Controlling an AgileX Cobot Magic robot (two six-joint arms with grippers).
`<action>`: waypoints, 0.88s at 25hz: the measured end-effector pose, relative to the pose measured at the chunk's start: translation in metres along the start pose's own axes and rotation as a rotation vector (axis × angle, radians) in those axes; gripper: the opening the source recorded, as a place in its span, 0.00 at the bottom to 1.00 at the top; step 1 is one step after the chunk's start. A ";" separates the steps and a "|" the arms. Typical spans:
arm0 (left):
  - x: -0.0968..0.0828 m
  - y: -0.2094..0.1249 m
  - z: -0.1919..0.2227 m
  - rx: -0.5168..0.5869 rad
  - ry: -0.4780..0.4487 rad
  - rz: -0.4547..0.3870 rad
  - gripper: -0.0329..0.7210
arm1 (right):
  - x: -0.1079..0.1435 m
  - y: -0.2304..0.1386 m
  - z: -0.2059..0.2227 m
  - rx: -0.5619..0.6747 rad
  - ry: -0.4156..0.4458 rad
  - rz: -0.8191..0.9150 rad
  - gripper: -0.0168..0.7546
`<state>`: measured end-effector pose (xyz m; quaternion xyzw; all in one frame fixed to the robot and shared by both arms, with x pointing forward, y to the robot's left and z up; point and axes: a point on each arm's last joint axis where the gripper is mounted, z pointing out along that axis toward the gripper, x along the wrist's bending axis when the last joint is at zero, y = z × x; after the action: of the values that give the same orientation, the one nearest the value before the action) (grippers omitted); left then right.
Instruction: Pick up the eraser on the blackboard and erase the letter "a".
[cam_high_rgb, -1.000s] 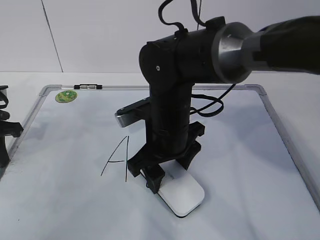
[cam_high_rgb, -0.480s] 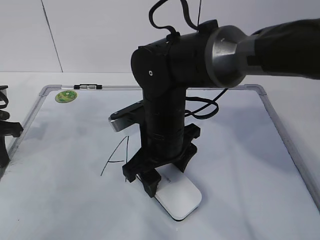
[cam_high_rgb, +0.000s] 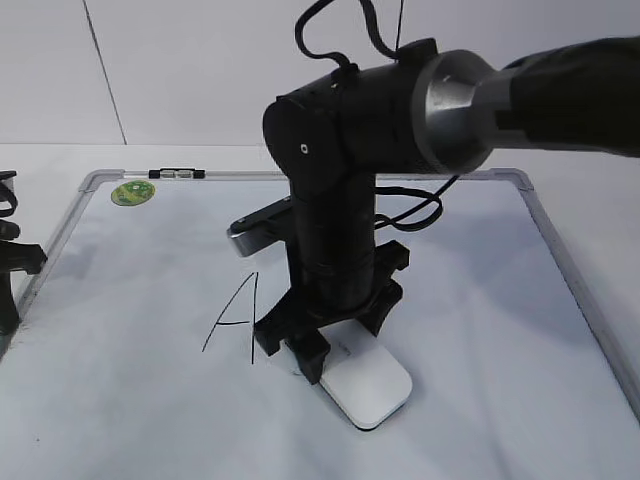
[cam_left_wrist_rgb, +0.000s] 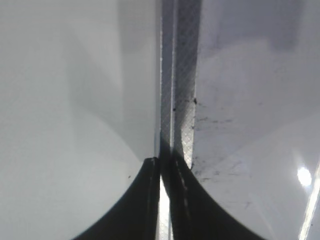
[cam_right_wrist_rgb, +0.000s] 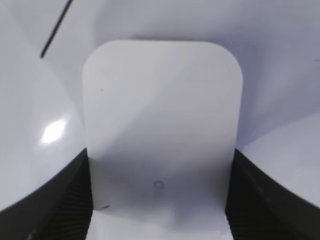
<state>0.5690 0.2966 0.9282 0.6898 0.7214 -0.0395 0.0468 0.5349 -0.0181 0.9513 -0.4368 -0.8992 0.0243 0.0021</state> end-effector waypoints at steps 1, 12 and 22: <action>0.000 0.000 0.000 0.000 0.000 0.000 0.08 | -0.004 0.000 0.000 0.000 -0.005 0.010 0.74; 0.000 0.000 0.000 0.000 -0.003 -0.001 0.09 | -0.039 0.002 0.000 -0.002 -0.007 0.107 0.74; 0.000 0.000 0.000 0.000 -0.003 -0.001 0.09 | -0.010 0.001 0.000 -0.005 -0.016 0.030 0.73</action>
<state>0.5690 0.2963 0.9283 0.6895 0.7215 -0.0405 0.0479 0.5423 -0.0255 0.9517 -0.4498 -0.8927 0.0258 -0.0064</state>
